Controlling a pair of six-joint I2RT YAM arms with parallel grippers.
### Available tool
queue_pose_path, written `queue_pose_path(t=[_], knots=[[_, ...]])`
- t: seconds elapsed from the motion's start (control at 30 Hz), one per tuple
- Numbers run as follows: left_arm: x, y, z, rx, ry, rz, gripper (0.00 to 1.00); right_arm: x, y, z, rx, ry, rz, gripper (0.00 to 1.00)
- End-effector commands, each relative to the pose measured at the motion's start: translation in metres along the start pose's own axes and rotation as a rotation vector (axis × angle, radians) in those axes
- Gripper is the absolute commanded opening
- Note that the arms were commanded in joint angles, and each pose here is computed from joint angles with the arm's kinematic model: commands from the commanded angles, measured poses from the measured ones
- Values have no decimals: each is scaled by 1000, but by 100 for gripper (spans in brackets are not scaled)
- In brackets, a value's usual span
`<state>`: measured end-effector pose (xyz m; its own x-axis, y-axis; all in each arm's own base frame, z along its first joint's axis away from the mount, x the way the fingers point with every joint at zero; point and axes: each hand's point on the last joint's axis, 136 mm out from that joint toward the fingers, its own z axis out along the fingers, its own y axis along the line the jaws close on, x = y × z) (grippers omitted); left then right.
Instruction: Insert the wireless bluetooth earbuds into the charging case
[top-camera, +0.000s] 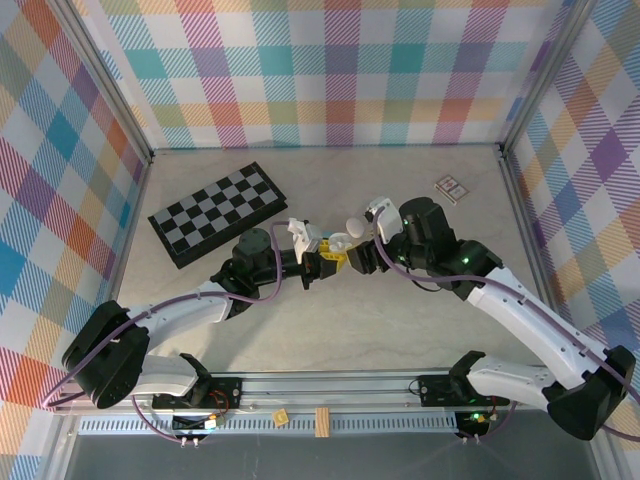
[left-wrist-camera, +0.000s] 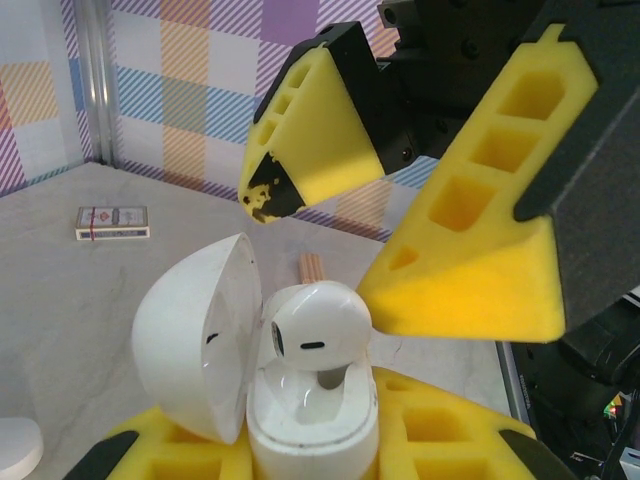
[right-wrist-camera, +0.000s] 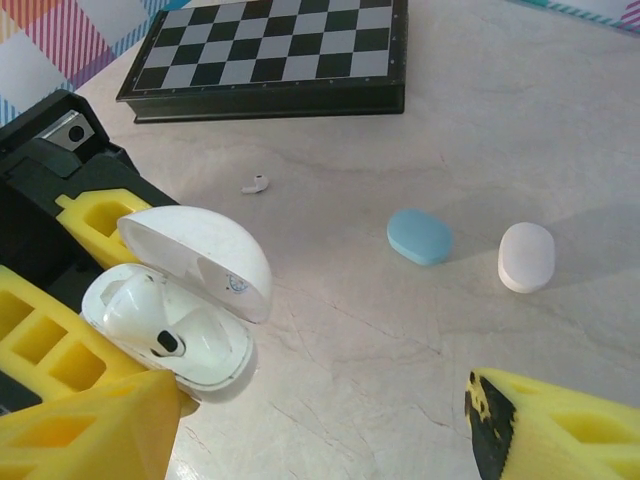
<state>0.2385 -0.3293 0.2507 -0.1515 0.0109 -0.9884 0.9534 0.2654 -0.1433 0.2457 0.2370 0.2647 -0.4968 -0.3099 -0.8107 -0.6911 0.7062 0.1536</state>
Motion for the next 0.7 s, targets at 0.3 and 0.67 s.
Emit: queue_pose_path(t=[0.3, 0.67], knots=[[-16, -5, -2, 28, -58, 39, 5, -23, 32, 1, -187, -33, 3, 80], [-17, -4, -4, 21, -61, 44, 5, -16, -8, 6, 22, 1, 79, 70]])
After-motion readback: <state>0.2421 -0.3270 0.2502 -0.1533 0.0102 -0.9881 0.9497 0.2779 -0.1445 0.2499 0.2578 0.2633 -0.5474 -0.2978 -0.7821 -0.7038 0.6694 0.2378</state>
